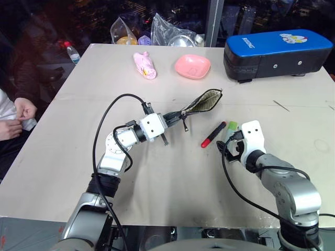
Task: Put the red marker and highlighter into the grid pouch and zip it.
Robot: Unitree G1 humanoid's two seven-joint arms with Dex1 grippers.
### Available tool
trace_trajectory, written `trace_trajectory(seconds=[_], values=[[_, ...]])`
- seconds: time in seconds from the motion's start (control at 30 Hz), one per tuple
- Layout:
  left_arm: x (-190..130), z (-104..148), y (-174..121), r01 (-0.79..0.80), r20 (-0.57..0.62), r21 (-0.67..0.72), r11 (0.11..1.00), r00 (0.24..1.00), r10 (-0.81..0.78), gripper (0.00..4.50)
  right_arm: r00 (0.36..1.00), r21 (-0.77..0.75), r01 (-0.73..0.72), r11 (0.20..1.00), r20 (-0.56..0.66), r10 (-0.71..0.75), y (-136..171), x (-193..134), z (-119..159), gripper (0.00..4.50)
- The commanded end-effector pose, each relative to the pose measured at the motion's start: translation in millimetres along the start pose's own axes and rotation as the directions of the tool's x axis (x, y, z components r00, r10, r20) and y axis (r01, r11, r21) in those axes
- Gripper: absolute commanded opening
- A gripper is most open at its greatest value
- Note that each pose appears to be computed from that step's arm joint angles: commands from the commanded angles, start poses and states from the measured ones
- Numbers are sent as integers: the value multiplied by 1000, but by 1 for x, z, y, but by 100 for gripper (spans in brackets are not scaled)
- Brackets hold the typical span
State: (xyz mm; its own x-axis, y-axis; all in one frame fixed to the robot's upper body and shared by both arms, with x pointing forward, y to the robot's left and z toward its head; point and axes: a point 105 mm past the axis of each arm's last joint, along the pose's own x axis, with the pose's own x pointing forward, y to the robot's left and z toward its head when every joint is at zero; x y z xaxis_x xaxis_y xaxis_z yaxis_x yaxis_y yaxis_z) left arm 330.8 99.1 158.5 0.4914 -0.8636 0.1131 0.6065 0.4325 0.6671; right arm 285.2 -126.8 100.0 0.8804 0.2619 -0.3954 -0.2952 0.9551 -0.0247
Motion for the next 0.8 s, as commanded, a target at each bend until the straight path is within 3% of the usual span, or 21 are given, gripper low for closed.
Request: trace_trajectory(seconds=[0.03, 0.13, 0.17, 0.2, 0.43, 0.67, 0.8], values=[[2, 7, 6, -28, 30, 17, 999, 999, 27, 0, 1000, 18, 1, 1000, 17, -1, 8, 2, 3, 444], [3, 7, 5, -18, 32, 20, 1000, 999, 18, 0, 1000, -25, 9, 1000, -2, -9, 9, 7, -1, 444], [3, 8, 6, -19, 34, 20, 1000, 999, 18, 0, 1000, -26, 11, 1000, -5, -11, 9, 8, -2, 394], [3, 8, 6, -22, 35, 19, 1000, 999, 21, 0, 1000, -32, 12, 999, -6, -12, 9, 9, -2, 379], [6, 9, 5, -27, 41, 14, 1000, 999, 27, 0, 996, -34, 90, 995, -22, -91, -8, 6, -5, 80], [8, 9, 3, -30, 46, 5, 1000, 998, 29, 0, 977, -77, 201, 977, 87, -194, -49, -10, 32, 75], [10, 10, 2, -30, 54, 0, 1000, 998, 30, 0, 976, -309, 157, 938, 191, -100, -69, -28, 77, 75]])
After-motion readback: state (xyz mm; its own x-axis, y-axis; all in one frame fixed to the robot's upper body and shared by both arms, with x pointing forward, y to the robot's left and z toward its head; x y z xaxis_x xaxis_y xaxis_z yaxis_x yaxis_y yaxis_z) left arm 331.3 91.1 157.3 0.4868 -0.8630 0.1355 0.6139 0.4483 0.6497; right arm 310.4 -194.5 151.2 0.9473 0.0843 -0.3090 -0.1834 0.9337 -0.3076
